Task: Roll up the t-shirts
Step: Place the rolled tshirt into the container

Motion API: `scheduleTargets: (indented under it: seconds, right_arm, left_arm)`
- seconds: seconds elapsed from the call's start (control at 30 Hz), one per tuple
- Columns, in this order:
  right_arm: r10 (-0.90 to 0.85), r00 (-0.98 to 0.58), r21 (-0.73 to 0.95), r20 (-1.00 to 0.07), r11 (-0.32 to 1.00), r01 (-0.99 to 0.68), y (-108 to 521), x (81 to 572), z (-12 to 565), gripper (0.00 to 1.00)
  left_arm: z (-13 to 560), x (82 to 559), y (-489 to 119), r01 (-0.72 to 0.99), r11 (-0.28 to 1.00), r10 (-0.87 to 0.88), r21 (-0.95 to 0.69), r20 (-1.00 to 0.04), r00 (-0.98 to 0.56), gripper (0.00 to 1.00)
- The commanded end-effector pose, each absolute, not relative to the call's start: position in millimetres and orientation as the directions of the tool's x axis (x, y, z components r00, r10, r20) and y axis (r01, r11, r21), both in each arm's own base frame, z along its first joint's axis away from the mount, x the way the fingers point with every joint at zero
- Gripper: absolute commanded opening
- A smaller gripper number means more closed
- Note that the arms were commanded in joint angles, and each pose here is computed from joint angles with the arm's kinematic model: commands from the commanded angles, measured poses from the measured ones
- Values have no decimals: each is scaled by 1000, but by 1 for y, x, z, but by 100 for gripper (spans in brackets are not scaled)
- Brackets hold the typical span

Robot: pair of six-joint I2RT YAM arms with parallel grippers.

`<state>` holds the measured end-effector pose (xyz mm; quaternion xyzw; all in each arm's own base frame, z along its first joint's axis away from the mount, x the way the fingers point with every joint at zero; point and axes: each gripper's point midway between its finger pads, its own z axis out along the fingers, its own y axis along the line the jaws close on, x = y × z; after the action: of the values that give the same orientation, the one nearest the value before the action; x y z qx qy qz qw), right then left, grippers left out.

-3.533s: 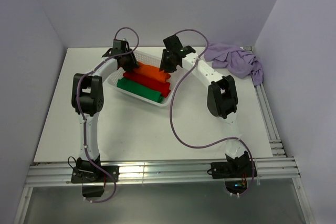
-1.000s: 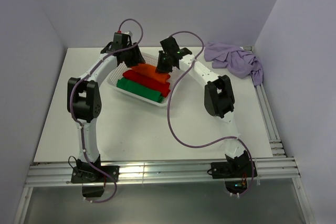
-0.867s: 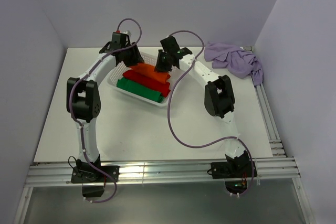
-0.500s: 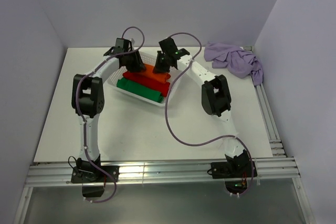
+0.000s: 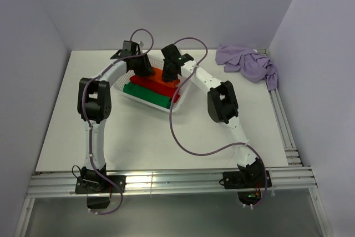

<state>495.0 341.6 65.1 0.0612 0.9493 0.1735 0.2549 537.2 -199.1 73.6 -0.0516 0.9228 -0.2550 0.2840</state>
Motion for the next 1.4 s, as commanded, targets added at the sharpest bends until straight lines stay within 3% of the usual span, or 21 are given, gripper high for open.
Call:
scheduleTargets:
  seconds: [0.0,0.1,0.33,0.53,1.03,1.37]
  right_arm:
    - [144,-890,244,-433,969,38,325,483,37,23]
    - [144,-886,257,-441,966,29,326,485,41,24]
    - [206,-792,385,-574,922,-40,334,504,136,25]
    - [226,-750,420,-621,904,-75,325,501,179,26]
    - [187,-866,307,-464,951,40,300,468,82,19]
    - [209,-858,298,-468,952,70,292,474,87,19]
  left_arm:
    - [17,518,-190,-7,906,-194,-424,-401,-895,43]
    - [17,518,-191,-11,904,-196,-427,-393,-899,42]
    - [109,540,-194,49,886,-228,-460,-525,-820,50]
    - [144,547,-184,45,889,-256,-455,-578,-775,52]
    - [114,564,-139,-86,915,-319,-394,-575,-753,39]
    - [129,564,-128,-91,916,-323,-390,-585,-744,42]
